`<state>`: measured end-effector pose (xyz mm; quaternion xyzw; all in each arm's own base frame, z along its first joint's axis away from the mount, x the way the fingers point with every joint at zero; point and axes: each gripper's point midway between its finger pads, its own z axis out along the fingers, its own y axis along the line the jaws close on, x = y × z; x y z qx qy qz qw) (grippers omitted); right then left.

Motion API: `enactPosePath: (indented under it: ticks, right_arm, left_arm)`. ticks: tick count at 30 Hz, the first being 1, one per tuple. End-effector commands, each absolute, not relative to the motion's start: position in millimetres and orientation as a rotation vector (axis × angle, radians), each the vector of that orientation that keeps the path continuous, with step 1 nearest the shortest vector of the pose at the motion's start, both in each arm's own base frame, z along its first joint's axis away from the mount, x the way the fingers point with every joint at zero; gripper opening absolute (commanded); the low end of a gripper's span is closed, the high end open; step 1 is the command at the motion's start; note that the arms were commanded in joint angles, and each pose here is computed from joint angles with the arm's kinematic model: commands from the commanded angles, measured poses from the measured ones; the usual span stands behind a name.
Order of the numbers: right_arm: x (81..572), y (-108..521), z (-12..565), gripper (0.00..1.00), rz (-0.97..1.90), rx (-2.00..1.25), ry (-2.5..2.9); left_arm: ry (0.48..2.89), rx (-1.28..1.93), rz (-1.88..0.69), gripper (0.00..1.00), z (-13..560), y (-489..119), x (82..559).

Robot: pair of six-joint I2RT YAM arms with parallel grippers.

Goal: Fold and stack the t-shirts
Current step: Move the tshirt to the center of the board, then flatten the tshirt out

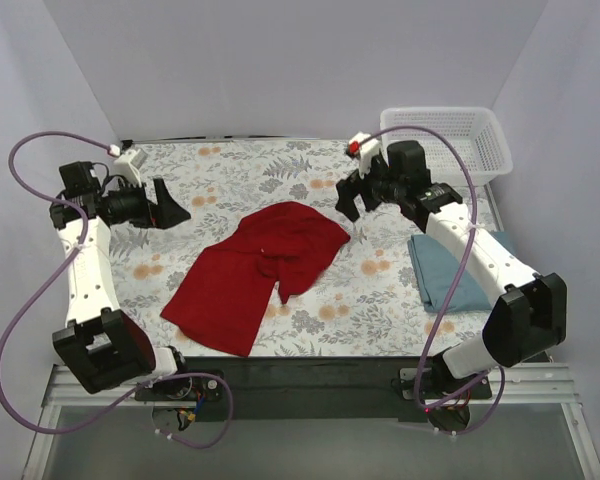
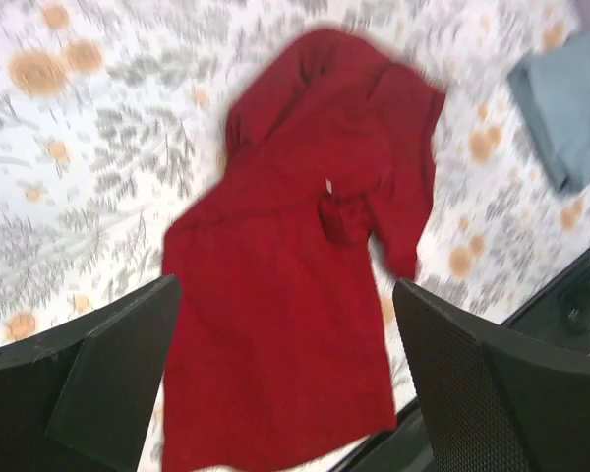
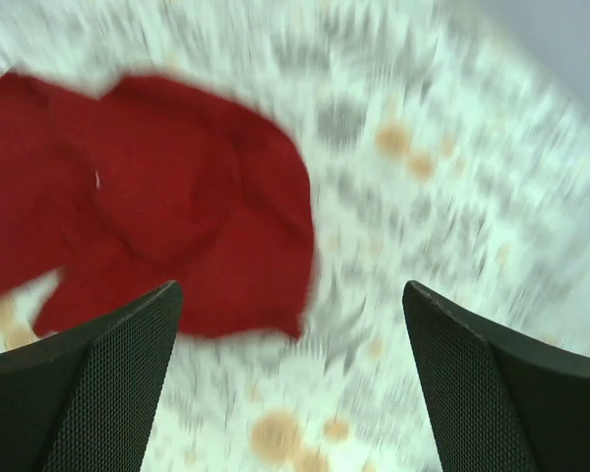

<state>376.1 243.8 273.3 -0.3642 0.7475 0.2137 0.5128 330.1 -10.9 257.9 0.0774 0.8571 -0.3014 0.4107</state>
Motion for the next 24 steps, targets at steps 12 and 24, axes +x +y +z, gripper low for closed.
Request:
enactPosePath:
  ticks: [12,24]
  right_arm:
    - [258,263,145,0.71,0.705,-1.404,2.032]
    - [215,358,65,0.71,0.481,-1.697,2.062]
  left_arm:
    - [2.646,0.461,-0.553,0.67,97,10,234]
    - [2.911,0.291,-0.403,0.66,42,32,206]
